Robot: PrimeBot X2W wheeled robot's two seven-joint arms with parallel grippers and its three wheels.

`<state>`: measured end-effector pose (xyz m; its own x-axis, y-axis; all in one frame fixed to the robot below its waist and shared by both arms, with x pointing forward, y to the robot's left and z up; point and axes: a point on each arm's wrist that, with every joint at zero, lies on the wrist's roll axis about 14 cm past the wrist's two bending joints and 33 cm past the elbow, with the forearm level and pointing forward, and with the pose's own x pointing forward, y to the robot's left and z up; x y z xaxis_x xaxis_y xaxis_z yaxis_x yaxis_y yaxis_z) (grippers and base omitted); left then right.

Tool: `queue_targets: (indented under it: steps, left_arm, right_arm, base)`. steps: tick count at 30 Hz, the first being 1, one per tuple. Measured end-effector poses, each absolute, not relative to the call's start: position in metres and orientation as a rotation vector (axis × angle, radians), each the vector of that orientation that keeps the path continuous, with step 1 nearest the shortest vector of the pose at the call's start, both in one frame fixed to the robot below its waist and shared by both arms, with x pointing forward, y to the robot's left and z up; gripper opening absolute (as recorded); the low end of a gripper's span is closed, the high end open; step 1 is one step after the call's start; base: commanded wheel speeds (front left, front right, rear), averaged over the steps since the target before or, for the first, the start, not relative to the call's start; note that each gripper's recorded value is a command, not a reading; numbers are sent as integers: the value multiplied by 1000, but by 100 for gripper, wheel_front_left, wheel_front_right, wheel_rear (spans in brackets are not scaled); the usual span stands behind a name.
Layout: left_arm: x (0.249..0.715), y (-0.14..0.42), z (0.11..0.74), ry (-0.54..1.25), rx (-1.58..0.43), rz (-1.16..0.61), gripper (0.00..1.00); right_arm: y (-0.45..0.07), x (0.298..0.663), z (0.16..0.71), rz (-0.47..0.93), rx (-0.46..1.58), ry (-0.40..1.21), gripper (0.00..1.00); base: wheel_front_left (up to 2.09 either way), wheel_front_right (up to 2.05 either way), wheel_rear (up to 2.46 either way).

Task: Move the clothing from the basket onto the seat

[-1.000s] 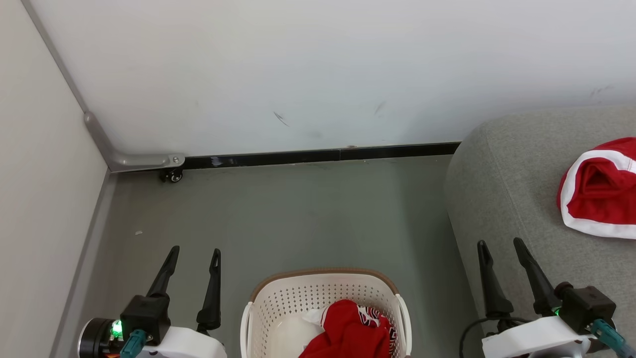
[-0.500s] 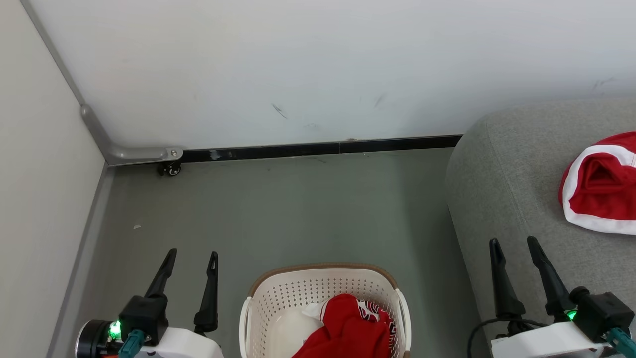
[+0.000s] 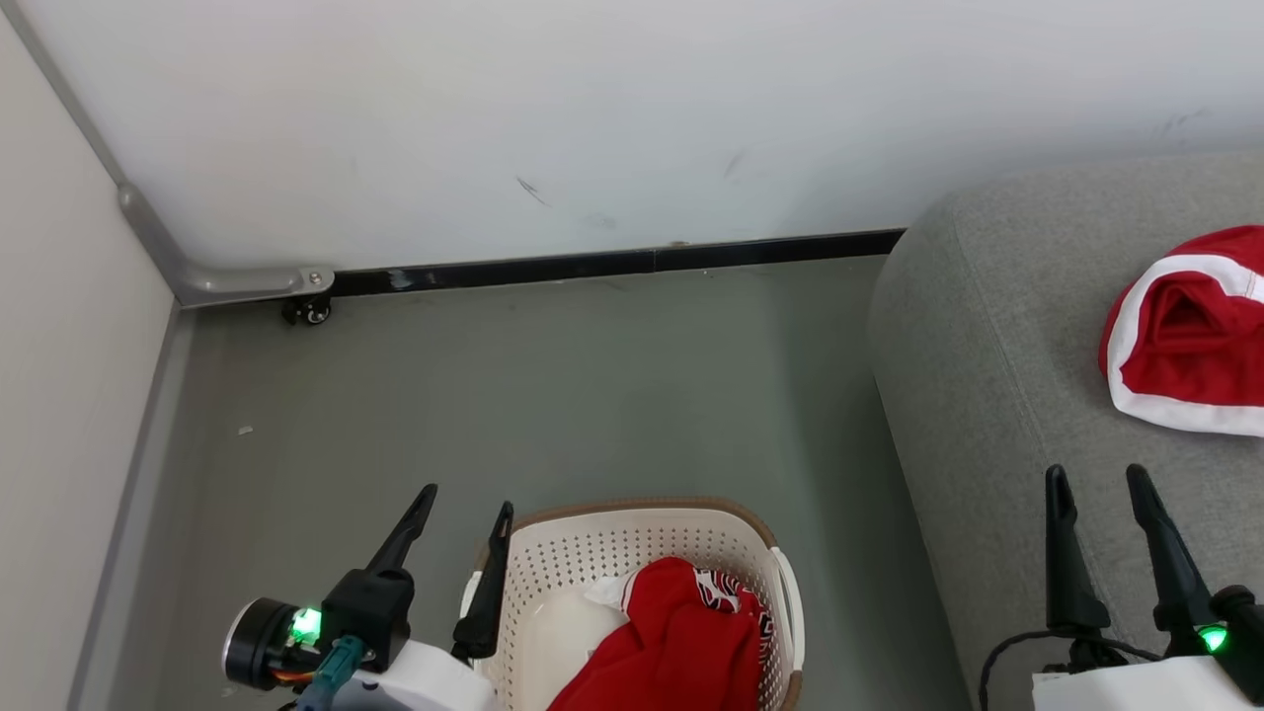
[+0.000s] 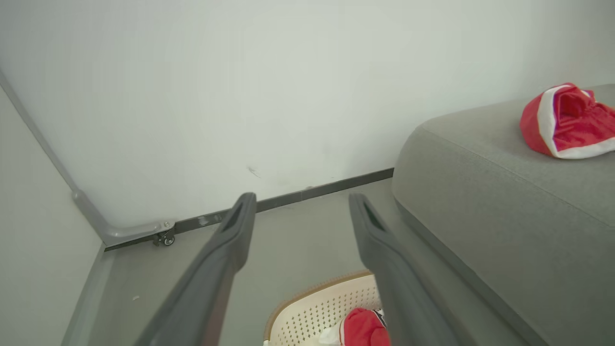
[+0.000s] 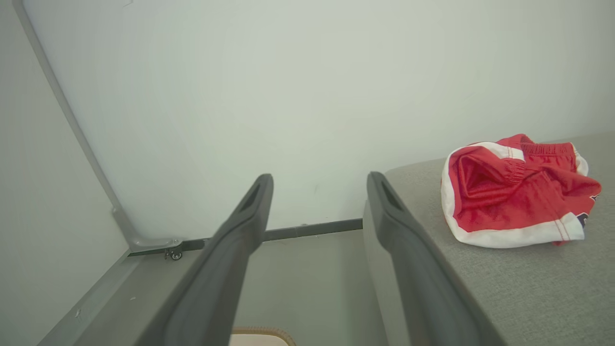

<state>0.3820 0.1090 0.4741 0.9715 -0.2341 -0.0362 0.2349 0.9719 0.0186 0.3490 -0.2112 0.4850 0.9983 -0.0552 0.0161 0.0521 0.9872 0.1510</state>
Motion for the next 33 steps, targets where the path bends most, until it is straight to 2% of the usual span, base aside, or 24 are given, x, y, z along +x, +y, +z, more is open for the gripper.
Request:
queue_targets:
  steps: [19, 33]
  left_arm:
    - [415, 38, 456, 64, 58, -496, 100]
    - [433, 1, 402, 183, 87, -644, 100]
  right_arm:
    - [-234, 345, 483, -131, 155, -15, 100]
    - [-259, 356, 488, -209, 129, -31, 100]
  base:
    - [0, 0, 0]
    - [0, 0, 0]
